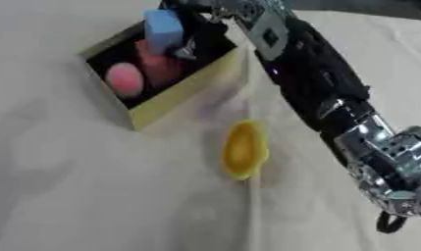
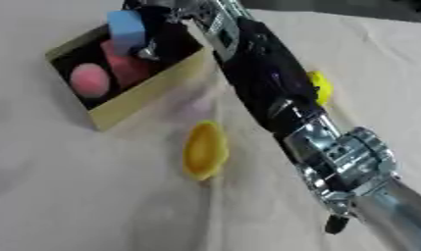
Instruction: Pick up objects on the table and place them in the box.
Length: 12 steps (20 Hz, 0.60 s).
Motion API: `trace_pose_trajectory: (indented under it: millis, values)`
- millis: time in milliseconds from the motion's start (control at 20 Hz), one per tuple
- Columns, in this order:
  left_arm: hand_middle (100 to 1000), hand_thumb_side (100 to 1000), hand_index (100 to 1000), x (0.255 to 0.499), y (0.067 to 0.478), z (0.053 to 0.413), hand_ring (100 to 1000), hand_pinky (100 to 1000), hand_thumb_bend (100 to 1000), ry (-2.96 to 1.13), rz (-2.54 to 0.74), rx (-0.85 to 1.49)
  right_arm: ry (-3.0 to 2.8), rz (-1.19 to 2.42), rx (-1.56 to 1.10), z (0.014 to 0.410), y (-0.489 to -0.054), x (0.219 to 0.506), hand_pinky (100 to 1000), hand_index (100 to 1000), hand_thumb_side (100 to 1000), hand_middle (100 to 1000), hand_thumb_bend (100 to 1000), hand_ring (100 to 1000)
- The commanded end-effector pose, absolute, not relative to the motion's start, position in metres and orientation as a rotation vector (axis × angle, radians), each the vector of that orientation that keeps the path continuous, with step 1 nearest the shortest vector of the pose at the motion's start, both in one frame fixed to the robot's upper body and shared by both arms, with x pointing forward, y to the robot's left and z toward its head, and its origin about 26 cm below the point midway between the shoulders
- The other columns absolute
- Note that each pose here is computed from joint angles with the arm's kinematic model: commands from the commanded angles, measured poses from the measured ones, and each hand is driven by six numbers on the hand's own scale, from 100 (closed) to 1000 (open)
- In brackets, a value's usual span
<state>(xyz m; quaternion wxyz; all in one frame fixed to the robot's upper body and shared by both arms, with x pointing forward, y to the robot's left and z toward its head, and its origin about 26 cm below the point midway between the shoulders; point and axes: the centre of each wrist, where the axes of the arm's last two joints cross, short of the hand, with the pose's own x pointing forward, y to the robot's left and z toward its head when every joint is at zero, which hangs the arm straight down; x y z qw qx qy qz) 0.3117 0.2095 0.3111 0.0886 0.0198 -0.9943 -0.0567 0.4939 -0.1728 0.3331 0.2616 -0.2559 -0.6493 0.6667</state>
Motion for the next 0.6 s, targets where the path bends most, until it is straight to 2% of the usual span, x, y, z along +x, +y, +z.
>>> trace_pose_trajectory:
  millis: [50, 200, 300, 600]
  values:
    - [648, 529, 799, 0.3072, 0.2092, 0.3190, 772, 687, 529, -2.992, -0.186, 0.057, -1.755, 1.855, -0.731, 0.3449, -0.1719, 0.4918, 862, 833, 373, 759, 350, 877]
    - [648, 530, 799, 0.3073, 0.2093, 0.3180, 772, 687, 528, -2.988, -0.187, 0.057, -1.744, 1.921, -0.722, 0.3454, -0.1705, 0.4911, 901, 870, 377, 815, 429, 926]
    - [648, 530, 799, 0.3074, 0.2095, 0.3172, 773, 687, 528, -2.984, -0.188, 0.058, -1.755, 1.950, -0.695, 0.3475, -0.1701, 0.4904, 905, 871, 379, 808, 447, 927]
    - [649, 528, 799, 0.3076, 0.2098, 0.3158, 772, 687, 529, -2.978, -0.189, 0.060, -1.778, 1.979, -0.660, 0.3541, -0.1717, 0.4884, 914, 887, 391, 815, 445, 937]
